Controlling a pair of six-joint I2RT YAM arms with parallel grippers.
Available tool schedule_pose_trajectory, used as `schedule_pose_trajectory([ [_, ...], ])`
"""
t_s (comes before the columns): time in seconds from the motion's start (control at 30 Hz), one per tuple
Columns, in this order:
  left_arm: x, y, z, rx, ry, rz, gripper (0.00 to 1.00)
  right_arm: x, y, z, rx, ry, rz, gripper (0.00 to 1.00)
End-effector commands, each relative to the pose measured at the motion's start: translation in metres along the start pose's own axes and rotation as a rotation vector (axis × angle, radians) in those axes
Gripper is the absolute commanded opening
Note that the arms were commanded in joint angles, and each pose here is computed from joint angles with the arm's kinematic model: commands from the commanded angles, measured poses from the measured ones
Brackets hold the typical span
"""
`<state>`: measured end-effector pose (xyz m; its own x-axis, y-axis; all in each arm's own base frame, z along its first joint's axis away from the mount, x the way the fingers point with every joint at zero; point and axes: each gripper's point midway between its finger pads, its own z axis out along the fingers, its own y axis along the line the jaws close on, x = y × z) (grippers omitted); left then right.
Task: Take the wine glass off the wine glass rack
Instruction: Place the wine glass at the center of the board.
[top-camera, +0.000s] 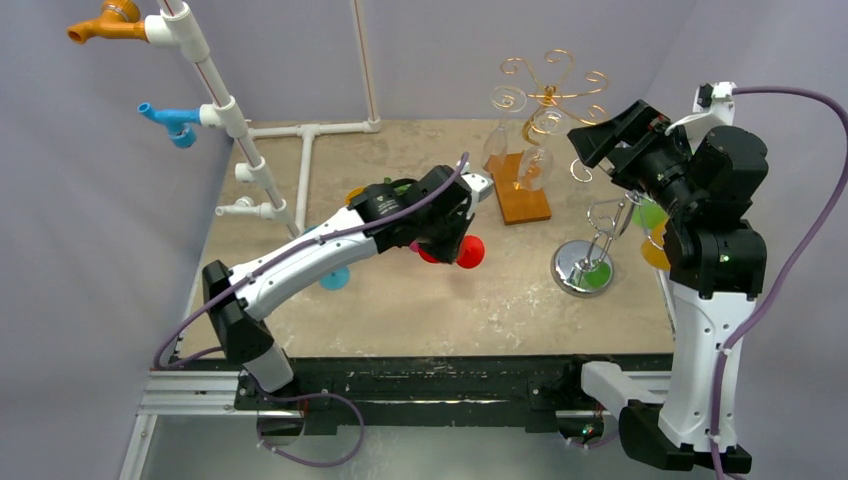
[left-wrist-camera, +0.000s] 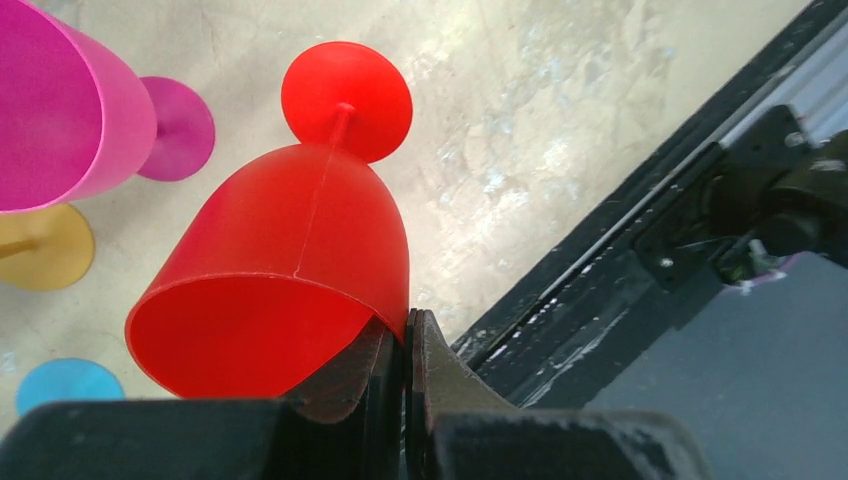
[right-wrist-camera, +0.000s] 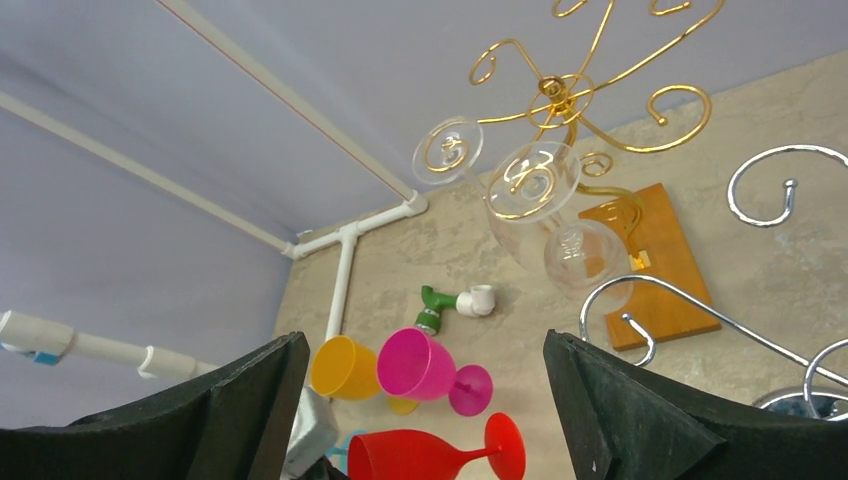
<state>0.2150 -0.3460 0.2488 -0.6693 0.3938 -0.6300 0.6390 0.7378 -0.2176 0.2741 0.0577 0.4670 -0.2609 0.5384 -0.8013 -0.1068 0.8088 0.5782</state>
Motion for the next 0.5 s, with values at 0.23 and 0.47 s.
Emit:
schedule_pose_trajectory([
  [0.23,-0.001,0.022,0.043,-0.157,0.11,0.139,0.0,-0.029,0.0,-0.014,0.042,-0.137,-0.052,0.99],
  [0.47,0.002,0.023,0.069,-0.167,0.159,0.155,0.0,-0.024,-0.004,-0.011,0.046,-0.131,-0.053,0.99],
])
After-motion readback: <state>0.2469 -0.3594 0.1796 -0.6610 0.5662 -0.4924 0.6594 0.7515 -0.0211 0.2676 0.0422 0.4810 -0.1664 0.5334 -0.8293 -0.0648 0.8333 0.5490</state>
